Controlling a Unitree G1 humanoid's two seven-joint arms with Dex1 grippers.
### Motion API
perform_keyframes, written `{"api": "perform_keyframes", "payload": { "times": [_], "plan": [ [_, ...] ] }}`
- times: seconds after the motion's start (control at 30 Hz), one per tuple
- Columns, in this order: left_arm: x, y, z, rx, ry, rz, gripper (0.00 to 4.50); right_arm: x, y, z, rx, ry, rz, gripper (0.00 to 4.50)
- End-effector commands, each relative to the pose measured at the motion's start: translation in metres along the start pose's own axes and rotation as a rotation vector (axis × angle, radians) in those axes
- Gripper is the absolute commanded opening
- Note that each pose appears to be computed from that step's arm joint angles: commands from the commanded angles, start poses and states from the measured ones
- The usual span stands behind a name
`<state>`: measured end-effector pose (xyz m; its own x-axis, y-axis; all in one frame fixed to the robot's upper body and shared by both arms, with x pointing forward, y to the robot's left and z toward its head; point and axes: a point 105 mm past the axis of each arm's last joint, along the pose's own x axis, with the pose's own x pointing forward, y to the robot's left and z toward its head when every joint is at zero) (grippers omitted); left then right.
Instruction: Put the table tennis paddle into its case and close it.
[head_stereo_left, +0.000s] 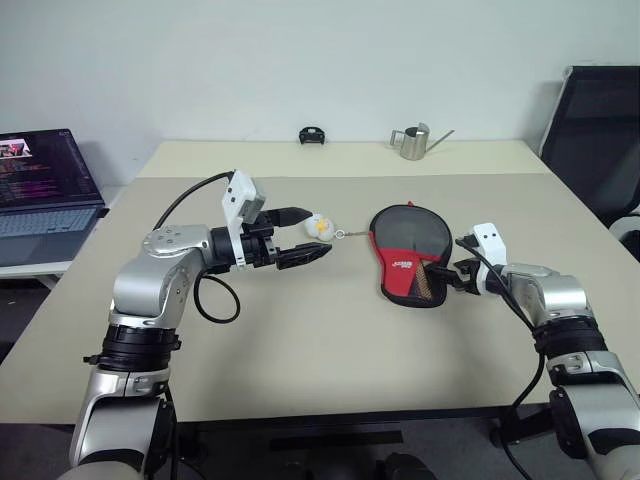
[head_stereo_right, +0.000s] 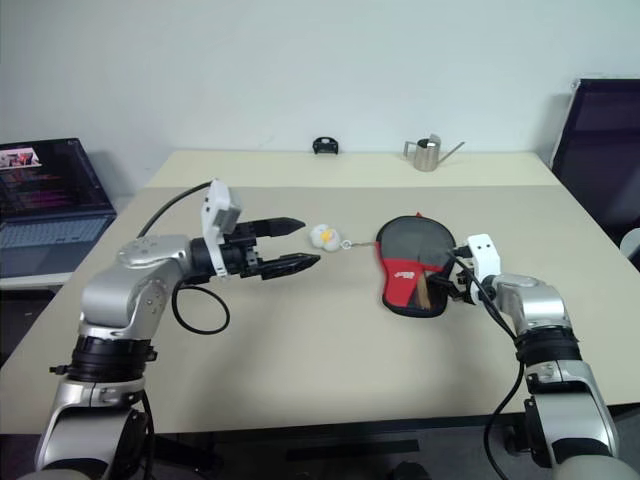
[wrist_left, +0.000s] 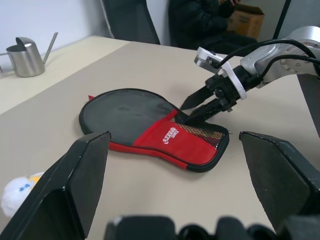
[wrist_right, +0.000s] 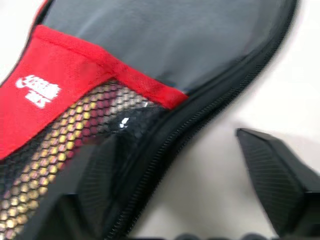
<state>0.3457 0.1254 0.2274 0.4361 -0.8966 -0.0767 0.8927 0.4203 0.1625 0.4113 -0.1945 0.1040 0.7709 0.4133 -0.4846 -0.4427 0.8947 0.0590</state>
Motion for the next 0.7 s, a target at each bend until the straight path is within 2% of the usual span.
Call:
{"api": "perform_keyframes", "payload": {
  "times": [0.03,0.2,0.33,0.47,0.7],
  "plan": [
    [-0.003,0.001,0.012,0.051,-0.022,0.008,4.5,0.013,0.013,-0.016,-0.019,0.068,0.044,2.53],
    [-0.003,0.0,0.011,0.048,-0.02,0.011,4.5,0.019,0.016,-0.02,-0.037,0.09,0.042,0.95],
    [-0.005,0.001,0.008,0.046,-0.008,0.016,4.5,0.021,0.017,-0.023,-0.034,0.1,0.039,0.02],
    [-0.016,-0.001,-0.006,0.027,0.05,0.017,4.5,0.018,0.02,-0.017,-0.003,0.083,0.048,0.02],
    [-0.038,-0.019,-0.035,-0.03,0.168,-0.052,4.5,0.004,0.041,-0.006,0.022,0.053,0.134,0.02]
  ]
}}
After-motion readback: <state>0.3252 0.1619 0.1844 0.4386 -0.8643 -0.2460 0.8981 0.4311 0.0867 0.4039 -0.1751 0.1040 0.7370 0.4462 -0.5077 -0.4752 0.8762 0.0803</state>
